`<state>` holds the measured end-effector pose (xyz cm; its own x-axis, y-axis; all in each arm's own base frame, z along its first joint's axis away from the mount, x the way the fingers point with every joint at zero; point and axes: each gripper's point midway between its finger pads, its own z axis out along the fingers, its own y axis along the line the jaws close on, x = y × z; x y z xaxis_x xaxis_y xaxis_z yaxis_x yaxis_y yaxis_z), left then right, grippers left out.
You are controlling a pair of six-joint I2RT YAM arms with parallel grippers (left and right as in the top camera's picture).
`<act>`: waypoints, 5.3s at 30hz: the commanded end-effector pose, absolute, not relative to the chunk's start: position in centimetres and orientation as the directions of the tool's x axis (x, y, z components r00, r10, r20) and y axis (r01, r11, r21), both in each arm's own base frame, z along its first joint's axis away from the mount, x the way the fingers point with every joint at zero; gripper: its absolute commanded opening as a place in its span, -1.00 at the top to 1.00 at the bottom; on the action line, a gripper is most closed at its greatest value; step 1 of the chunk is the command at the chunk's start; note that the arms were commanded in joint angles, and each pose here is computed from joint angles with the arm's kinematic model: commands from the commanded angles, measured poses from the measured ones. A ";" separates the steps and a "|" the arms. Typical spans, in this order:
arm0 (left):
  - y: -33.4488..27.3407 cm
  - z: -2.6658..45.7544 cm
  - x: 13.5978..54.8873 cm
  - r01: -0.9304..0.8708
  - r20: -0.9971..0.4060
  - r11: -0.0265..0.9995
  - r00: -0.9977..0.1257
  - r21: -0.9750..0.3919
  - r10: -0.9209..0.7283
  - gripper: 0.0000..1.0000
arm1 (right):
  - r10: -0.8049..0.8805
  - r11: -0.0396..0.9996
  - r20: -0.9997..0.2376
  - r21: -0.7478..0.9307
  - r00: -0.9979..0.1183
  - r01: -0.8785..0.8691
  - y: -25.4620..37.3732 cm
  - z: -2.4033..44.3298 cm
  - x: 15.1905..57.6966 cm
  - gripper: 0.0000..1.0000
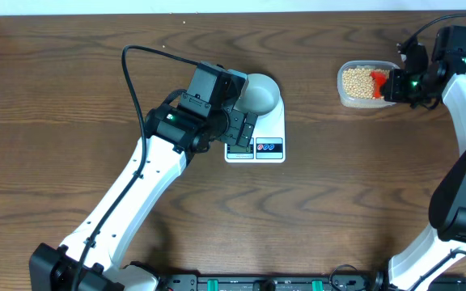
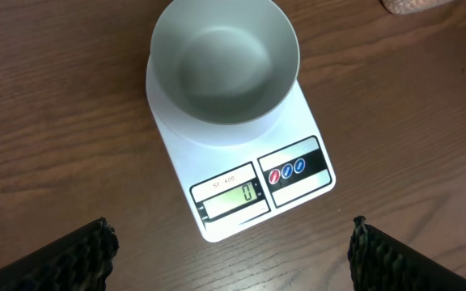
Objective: Scoop item into bowl and weigh 50g on scale
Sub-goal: 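Move right gripper with red scoop over bean tub and dip in, then scoop beans from tub with red scoop in right gripper, then carry filled red scoop left with right gripper over grey bowl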
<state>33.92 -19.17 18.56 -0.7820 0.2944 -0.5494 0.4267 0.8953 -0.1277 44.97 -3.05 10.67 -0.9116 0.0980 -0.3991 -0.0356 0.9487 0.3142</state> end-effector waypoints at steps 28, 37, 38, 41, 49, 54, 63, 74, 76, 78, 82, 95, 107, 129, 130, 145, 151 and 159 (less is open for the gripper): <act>-19.0 19.0 33.8 0.425 -0.557 0.896 -0.779 -0.130 0.288 -0.87 | 0.364 0.656 -0.158 0.744 -0.918 0.132 -2.7 7.2 44.8 0.98; -19.0 19.0 33.8 0.425 -0.557 0.896 -0.779 -0.130 0.288 -0.88 | 0.365 0.612 -0.131 0.780 -0.922 0.132 -2.2 6.2 45.1 0.98; -19.0 19.0 33.8 0.425 -0.557 0.896 -0.779 -0.130 0.288 -0.87 | 0.365 0.609 -0.135 0.783 -0.921 0.127 -2.2 6.3 45.1 0.98; -19.0 19.0 33.8 0.425 -0.557 0.896 -0.779 -0.130 0.288 -0.87 | 0.356 0.590 -0.159 0.802 -0.921 0.089 -1.8 6.9 45.4 0.98; -19.0 19.0 33.8 0.425 -0.557 0.896 -0.779 -0.130 0.288 -0.87 | 0.358 0.553 -0.186 0.832 -0.915 0.047 -2.1 7.8 45.6 0.98; -19.0 19.0 33.8 0.425 -0.557 0.896 -0.779 -0.130 0.288 -0.87 | 0.372 0.547 -0.180 0.835 -0.911 0.058 -3.3 7.8 45.0 0.98; -19.0 19.0 33.8 0.425 -0.557 0.896 -0.779 -0.130 0.288 -0.87 | 0.399 0.497 -0.215 0.868 -0.892 0.013 -5.1 9.0 44.6 0.98; -19.0 19.0 33.8 0.425 -0.557 0.896 -0.779 -0.130 0.288 -0.87 | 0.410 0.422 -0.246 0.905 -0.878 -0.056 -5.1 10.7 44.6 0.98; -19.0 19.0 33.8 0.425 -0.557 0.896 -0.779 -0.130 0.288 -0.87 | 0.416 0.421 -0.245 0.906 -0.876 -0.053 -5.4 10.7 44.5 0.98; -19.0 19.0 33.8 0.425 -0.557 0.896 -0.779 -0.130 0.288 -0.87 | 0.424 0.419 -0.242 0.907 -0.873 -0.048 -5.8 10.8 44.4 0.98; -19.0 19.0 33.8 0.425 -0.557 0.896 -0.779 -0.130 0.288 -0.88 | 0.440 0.401 -0.247 0.914 -0.863 -0.057 -6.4 11.2 44.4 0.98; -19.0 19.0 33.8 0.425 -0.557 0.896 -0.779 -0.130 0.288 -0.87 | 0.506 0.318 -0.244 0.944 -0.827 -0.083 -8.7 12.9 43.9 0.98; -19.0 19.0 33.8 0.425 -0.557 0.896 -0.779 -0.130 0.288 -0.87 | 0.511 0.246 -0.221 0.964 -0.831 -0.106 -7.9 14.1 43.5 0.98; -19.0 19.0 33.8 0.425 -0.557 0.896 -0.779 -0.130 0.288 -0.88 | 0.386 0.099 -0.213 0.977 -0.898 -0.189 -0.4 16.8 44.2 0.98; -19.0 19.0 33.8 0.425 -0.557 0.896 -0.779 -0.130 0.288 -0.87 | 0.374 0.098 -0.217 0.976 -0.902 -0.194 0.2 16.9 44.2 0.98; -19.0 19.0 33.8 0.425 -0.557 0.896 -0.779 -0.130 0.288 -0.87 | 0.131 0.112 -0.271 0.960 -0.954 -0.257 11.0 19.3 44.9 0.98; -19.0 19.0 33.8 0.425 -0.557 0.896 -0.779 -0.130 0.288 -0.87 | 0.048 0.187 -0.287 0.944 -0.957 -0.274 14.7 19.3 45.0 0.98; -19.0 19.0 33.8 0.425 -0.557 0.896 -0.779 -0.130 0.288 -0.87 | -0.033 0.321 -0.268 0.910 -0.963 -0.264 18.3 17.1 44.5 0.98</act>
